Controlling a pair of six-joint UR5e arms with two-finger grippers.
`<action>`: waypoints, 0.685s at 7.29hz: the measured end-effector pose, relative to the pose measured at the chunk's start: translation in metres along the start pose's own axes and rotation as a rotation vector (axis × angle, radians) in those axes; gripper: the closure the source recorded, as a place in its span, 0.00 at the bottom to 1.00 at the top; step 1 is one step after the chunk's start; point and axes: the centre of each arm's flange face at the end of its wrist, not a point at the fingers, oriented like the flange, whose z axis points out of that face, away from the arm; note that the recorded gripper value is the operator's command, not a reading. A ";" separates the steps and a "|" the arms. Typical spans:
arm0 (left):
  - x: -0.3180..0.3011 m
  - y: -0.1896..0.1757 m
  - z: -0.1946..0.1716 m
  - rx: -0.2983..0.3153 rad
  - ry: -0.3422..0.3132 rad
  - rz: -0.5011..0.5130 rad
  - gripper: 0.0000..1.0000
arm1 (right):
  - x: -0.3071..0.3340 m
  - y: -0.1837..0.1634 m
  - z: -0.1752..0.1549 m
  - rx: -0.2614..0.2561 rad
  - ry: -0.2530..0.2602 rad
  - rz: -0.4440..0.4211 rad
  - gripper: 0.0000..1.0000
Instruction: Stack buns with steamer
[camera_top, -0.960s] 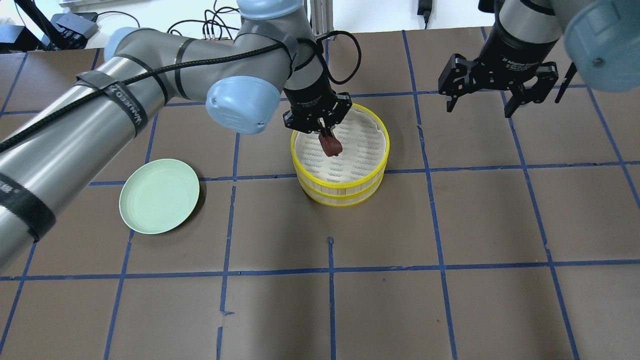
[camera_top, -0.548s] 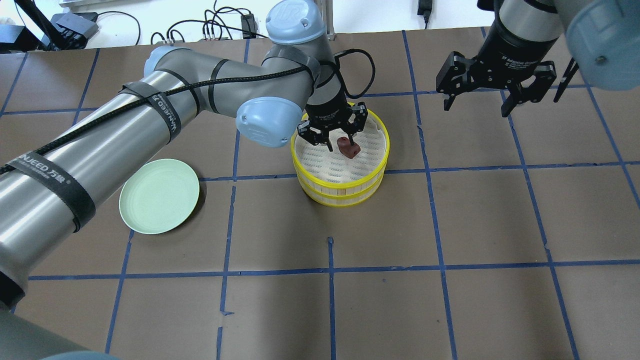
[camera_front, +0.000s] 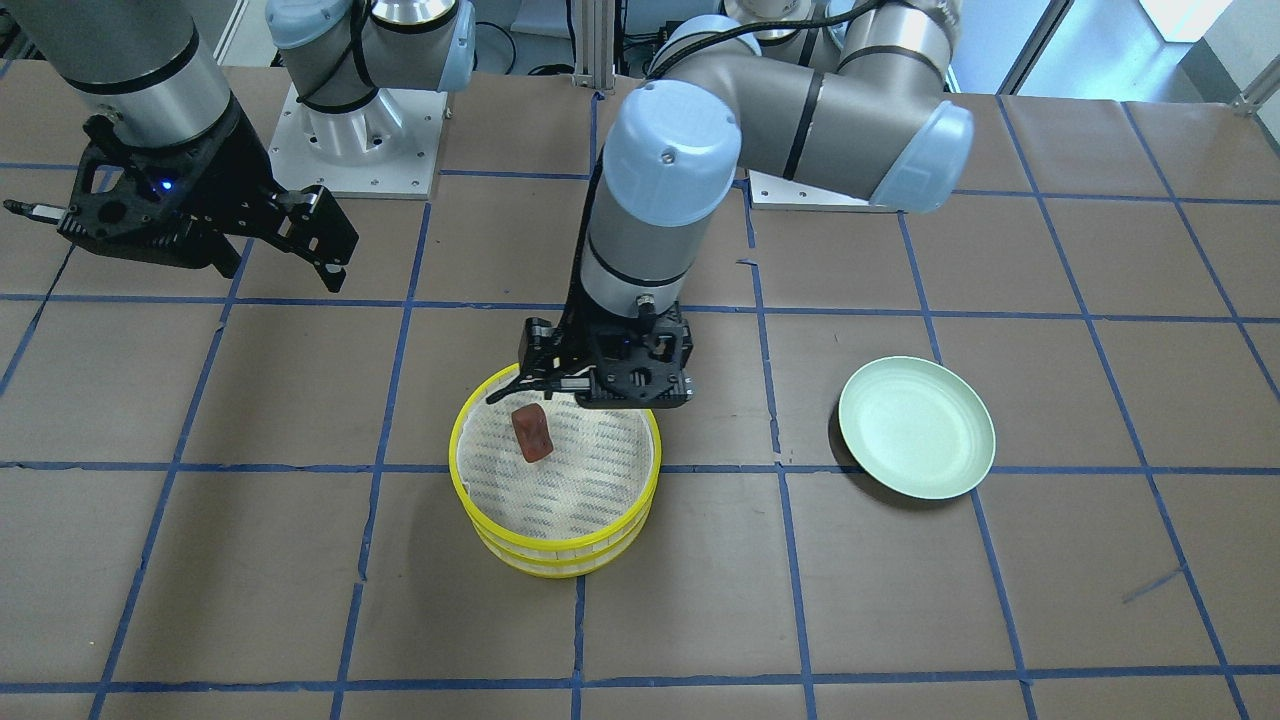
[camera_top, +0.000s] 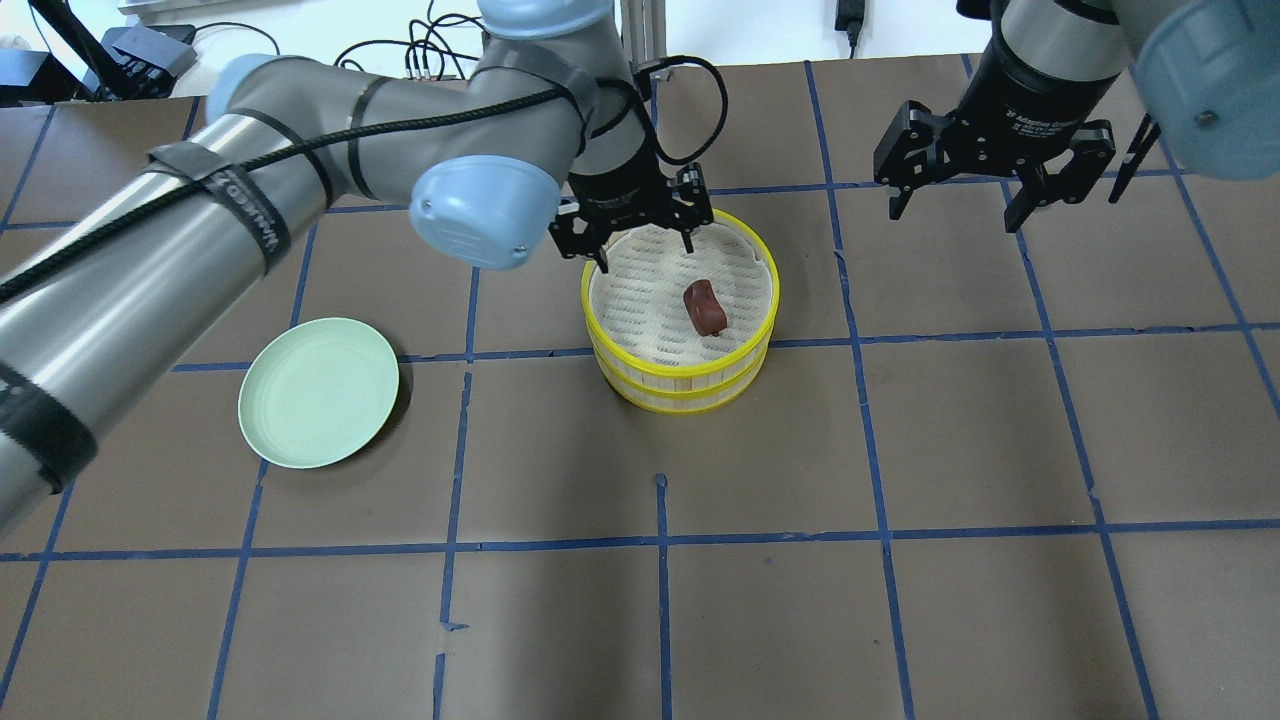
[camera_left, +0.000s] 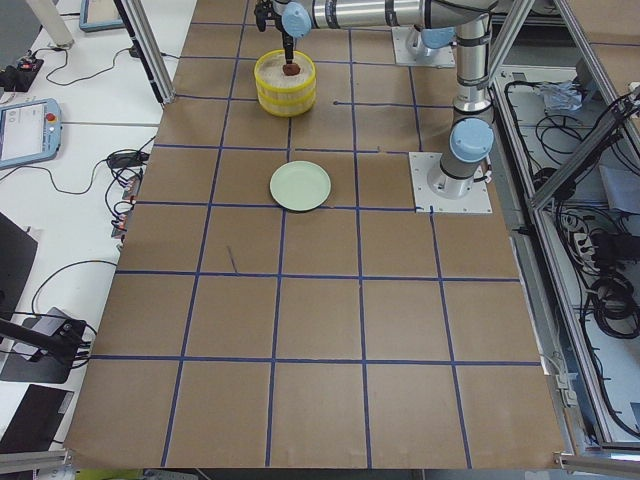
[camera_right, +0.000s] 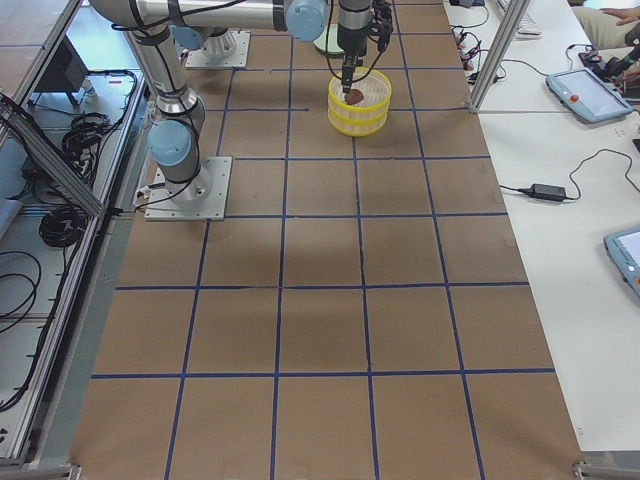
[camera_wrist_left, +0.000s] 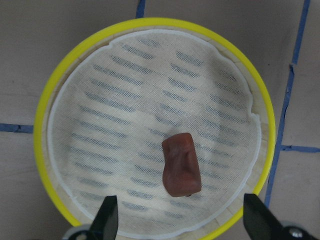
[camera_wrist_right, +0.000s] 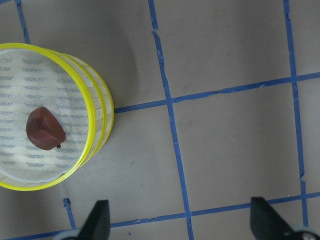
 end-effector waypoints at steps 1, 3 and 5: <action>-0.041 -0.004 -0.036 -0.004 -0.036 0.032 0.02 | -0.002 0.001 0.001 -0.003 0.001 -0.004 0.00; -0.126 0.009 -0.108 -0.024 -0.126 0.069 0.03 | -0.004 0.003 0.002 -0.008 0.005 -0.009 0.00; -0.150 0.038 -0.134 -0.065 -0.190 0.064 0.03 | -0.006 0.004 0.002 -0.007 0.010 -0.014 0.00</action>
